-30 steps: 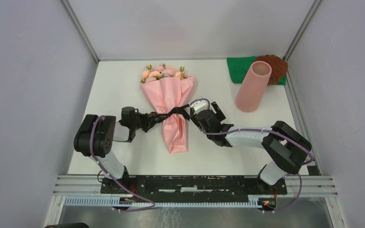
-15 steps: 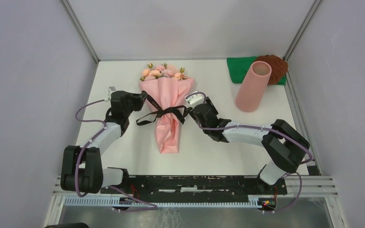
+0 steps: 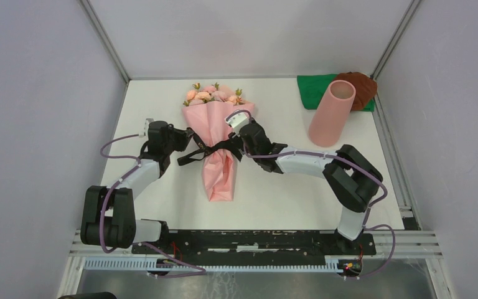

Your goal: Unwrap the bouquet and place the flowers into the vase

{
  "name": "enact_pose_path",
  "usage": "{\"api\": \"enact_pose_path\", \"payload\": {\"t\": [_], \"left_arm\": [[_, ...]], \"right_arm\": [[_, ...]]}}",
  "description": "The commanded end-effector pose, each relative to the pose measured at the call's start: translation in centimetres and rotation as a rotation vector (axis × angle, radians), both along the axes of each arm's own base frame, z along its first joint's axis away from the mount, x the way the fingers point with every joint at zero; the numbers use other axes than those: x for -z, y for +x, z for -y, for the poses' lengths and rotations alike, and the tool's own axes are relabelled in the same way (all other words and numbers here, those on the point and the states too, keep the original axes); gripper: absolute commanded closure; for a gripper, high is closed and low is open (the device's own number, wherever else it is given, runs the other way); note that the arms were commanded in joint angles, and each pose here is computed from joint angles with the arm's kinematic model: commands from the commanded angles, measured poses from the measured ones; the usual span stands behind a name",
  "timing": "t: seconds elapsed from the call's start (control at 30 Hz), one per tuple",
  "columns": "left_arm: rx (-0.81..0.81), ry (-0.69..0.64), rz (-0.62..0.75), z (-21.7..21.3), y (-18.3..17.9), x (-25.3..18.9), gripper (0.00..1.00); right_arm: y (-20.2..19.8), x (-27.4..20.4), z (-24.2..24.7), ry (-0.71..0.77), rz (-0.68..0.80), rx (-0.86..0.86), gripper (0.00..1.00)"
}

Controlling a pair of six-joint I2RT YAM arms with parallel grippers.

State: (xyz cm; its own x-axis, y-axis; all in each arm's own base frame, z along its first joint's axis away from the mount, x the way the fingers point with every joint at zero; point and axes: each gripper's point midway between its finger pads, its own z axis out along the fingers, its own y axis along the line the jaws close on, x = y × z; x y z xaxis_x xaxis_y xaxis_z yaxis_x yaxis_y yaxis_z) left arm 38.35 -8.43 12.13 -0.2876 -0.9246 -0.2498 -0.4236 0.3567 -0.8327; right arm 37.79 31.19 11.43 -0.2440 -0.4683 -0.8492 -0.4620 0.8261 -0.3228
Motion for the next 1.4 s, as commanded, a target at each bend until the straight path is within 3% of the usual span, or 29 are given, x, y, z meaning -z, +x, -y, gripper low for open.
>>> {"api": "enact_pose_path", "payload": {"t": [0.0, 0.07, 0.3, 0.37, 0.47, 0.53, 0.6, 0.77, 0.87, 1.1, 1.23, 1.37], "left_arm": [[0.022, 0.036, 0.035, -0.2, 0.3, -0.7, 0.98], [0.023, 0.040, 0.032, -0.2, 0.0, -0.4, 0.98], [0.032, 0.036, 0.032, -0.1, 0.0, -0.4, 0.98], [0.036, 0.035, 0.037, 0.0, 0.0, -0.6, 0.98], [0.034, 0.041, 0.038, -0.2, 0.0, -0.7, 0.98], [0.035, 0.044, 0.035, -0.2, 0.0, -0.6, 0.98], [0.034, 0.044, 0.033, -0.3, 0.0, -0.6, 0.98], [0.039, 0.051, 0.017, -0.5, -0.1, -0.3, 0.98], [0.039, 0.050, 0.013, -0.5, 0.0, -0.2, 0.98], [0.077, 0.026, 0.008, 0.1, 0.2, -0.1, 0.98], [0.082, 0.042, 0.022, 0.0, 0.0, -0.5, 0.98], [0.070, 0.060, 0.027, -0.5, -0.3, -0.7, 0.98]], "right_arm": [[1.5, 0.0, -2.0, 0.018, -0.002, -0.055, 0.31], [2.2, 0.3, -2.0, 0.040, -0.016, -0.062, 0.26], [3.6, 1.9, -1.7, 0.034, -0.050, -0.059, 0.24], [4.0, 2.5, -1.6, 0.035, -0.060, -0.064, 0.30], [4.3, 2.6, -1.8, 0.056, -0.070, -0.080, 0.52], [4.4, 2.6, -2.0, 0.073, -0.078, -0.100, 0.58], [4.3, 2.3, -2.4, 0.089, -0.087, -0.118, 0.56], [2.7, 0.8, -2.7, 0.135, -0.088, -0.187, 0.25], [1.8, 0.8, -2.6, 0.135, -0.097, -0.224, 0.16], [1.5, 1.5, -3.9, 0.180, -0.122, -0.358, 0.29], [2.7, 2.1, -3.0, 0.221, -0.152, -0.396, 0.30], [3.5, 2.7, -2.5, 0.257, -0.191, -0.427, 0.40]]}}
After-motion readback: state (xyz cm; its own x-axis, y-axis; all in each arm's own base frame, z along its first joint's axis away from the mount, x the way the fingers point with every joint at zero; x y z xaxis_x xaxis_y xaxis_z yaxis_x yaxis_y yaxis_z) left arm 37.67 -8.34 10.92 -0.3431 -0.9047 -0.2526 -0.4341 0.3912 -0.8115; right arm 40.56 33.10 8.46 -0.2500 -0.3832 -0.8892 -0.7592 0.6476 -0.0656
